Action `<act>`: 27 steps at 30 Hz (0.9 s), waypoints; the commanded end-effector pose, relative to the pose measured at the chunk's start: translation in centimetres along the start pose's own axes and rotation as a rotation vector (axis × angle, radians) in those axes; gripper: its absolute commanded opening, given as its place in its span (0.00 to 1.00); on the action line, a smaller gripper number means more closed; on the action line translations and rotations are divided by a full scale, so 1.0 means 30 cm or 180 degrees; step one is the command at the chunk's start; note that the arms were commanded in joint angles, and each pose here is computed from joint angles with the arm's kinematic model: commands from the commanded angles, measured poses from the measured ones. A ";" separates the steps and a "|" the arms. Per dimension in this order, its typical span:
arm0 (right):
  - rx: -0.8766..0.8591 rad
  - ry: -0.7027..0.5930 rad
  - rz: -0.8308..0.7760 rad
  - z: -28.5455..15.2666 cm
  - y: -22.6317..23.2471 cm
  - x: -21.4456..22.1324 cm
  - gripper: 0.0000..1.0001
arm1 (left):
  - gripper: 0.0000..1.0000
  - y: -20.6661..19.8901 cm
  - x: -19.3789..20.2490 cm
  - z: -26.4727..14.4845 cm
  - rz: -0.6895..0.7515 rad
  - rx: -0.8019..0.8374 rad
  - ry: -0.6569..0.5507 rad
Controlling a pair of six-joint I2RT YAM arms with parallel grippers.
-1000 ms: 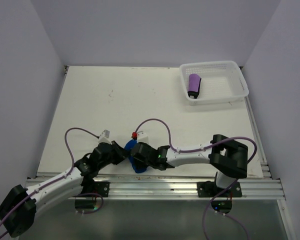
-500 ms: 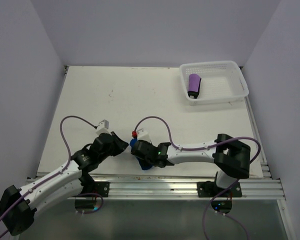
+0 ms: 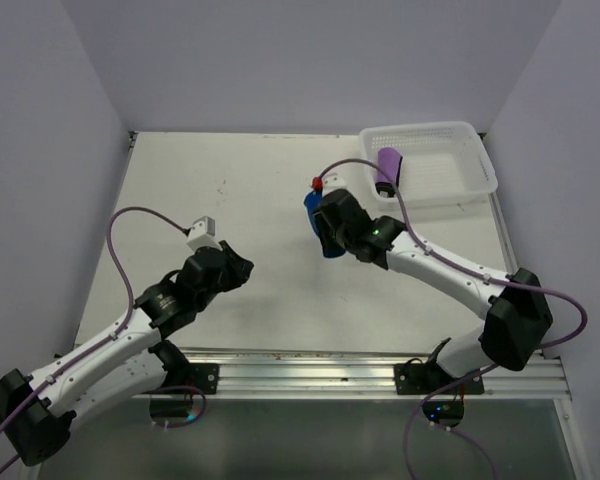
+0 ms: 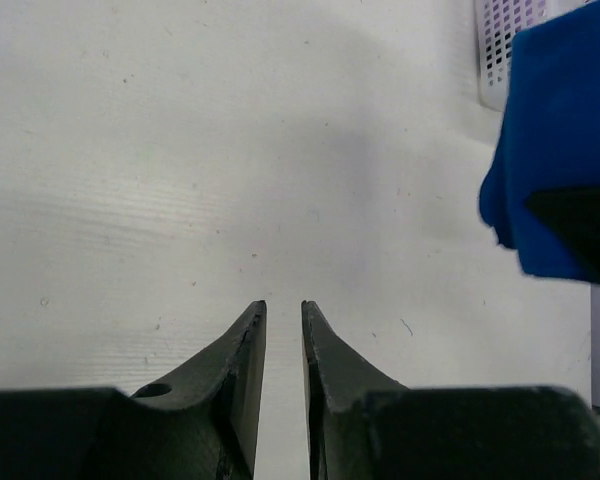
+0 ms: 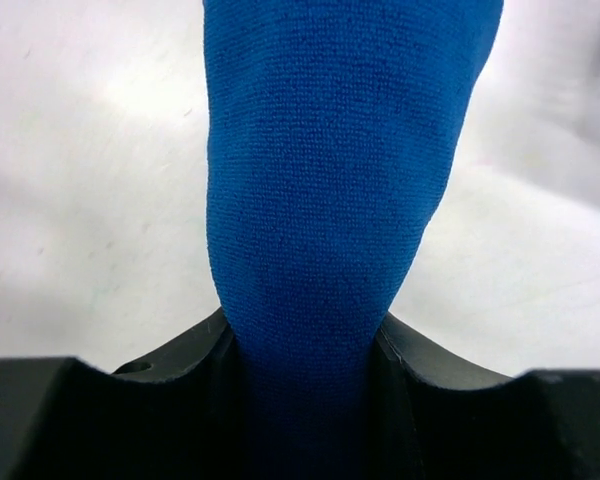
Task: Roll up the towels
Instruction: Place the rolled towel into the container
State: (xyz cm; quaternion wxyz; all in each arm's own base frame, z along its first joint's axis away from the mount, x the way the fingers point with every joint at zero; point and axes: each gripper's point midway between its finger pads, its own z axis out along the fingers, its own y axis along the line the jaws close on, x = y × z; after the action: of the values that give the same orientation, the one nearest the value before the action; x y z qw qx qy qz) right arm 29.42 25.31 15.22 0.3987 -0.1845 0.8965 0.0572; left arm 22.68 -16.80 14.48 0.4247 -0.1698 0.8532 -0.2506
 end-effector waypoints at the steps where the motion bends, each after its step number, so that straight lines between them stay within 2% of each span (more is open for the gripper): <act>1: 0.0062 -0.0481 -0.0069 -0.062 -0.148 -0.252 0.00 | 0.25 -0.033 -0.088 -0.016 0.0182 -0.0053 -0.0222; 4: 0.0316 -0.0618 0.0002 -0.059 -0.286 -0.358 0.00 | 0.25 -0.036 -0.111 -0.006 0.0239 -0.0113 -0.0262; 10: 0.0913 -0.0744 0.0158 0.014 -0.521 -0.458 0.00 | 0.26 -0.030 -0.130 0.037 0.0328 -0.0168 -0.0239; 16: 0.1239 -0.0747 0.0357 0.113 -0.685 -0.450 0.00 | 0.26 -0.022 -0.119 0.098 0.0410 -0.0220 -0.0138; 27: 0.1490 -0.0979 0.0653 0.212 -0.847 -0.455 0.00 | 0.26 -0.022 -0.082 0.201 0.0520 -0.0338 0.0026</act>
State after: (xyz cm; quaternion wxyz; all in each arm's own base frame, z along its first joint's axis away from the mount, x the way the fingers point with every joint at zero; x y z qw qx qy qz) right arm 49.88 8.12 20.16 0.5064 -0.0158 0.8581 -0.0831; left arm 26.94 -16.44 10.47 0.3951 -0.1263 0.8991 -0.1398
